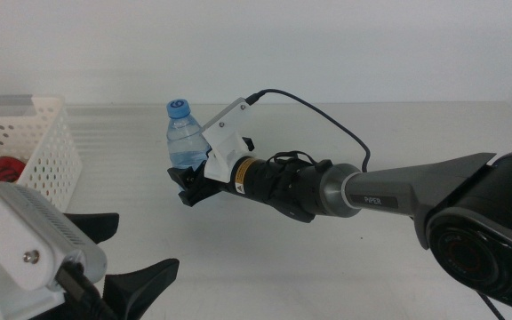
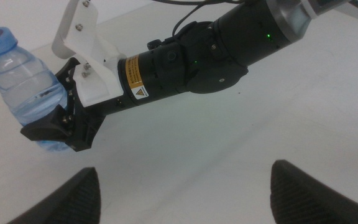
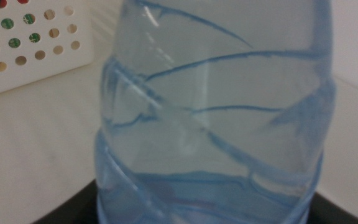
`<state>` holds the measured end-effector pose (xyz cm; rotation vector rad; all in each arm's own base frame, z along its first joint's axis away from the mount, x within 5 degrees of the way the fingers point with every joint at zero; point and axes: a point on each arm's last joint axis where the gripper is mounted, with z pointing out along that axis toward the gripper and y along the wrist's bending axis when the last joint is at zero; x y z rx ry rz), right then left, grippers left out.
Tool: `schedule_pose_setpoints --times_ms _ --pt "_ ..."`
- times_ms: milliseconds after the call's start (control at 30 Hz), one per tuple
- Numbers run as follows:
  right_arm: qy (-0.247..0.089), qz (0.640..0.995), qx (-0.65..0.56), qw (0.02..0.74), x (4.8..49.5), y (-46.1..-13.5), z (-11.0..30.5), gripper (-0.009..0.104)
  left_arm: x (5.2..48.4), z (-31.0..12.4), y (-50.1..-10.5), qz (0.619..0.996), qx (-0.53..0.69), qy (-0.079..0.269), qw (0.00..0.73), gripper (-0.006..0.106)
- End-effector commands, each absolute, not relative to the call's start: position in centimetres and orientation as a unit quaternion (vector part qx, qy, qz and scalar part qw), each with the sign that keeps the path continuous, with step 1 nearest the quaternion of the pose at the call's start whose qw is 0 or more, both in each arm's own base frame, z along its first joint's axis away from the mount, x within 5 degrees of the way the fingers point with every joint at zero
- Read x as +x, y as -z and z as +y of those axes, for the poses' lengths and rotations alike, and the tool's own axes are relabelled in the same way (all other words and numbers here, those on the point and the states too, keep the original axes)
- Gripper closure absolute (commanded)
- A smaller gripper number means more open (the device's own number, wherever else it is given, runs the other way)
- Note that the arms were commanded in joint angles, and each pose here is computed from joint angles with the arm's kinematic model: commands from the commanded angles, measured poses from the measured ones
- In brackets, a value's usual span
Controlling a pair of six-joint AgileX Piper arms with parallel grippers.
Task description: Use arms to grab the bottles and put them into the dustbin to the left of the table.
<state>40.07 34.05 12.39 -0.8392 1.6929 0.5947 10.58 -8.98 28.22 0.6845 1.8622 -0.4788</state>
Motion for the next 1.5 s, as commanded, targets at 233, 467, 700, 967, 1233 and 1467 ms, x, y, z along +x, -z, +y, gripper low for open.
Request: schedule_pose_setpoints --times_ms 233,467,700,967,1233,1467 --pt "-0.298 0.690 -0.333 0.569 38.7 -19.7 32.8 0.003 10.8 -9.1 -29.8 0.751 0.270 0.216 0.562 0.010" --pt "-0.299 0.699 -0.338 0.554 35.4 -21.6 30.3 0.007 10.8 -9.1 -29.8 0.751 0.270 0.216 0.562 0.010" --pt "-0.298 0.690 -0.336 0.568 30.0 -26.4 26.1 0.014 10.8 -9.1 -29.8 0.751 0.270 0.216 0.562 0.010" --pt "-0.250 0.698 -0.317 0.591 24.0 -31.4 20.3 0.015 10.8 -9.1 -29.8 0.751 0.270 0.216 0.562 0.010" --pt "-0.212 0.731 -0.283 0.584 19.5 -31.9 15.6 0.015 10.8 -9.1 -29.8 0.751 0.270 0.216 0.562 0.010" --pt "-0.222 0.753 -0.241 0.571 16.8 -30.4 13.2 0.016 10.8 -9.1 -29.8 0.751 0.270 0.216 0.562 0.010"
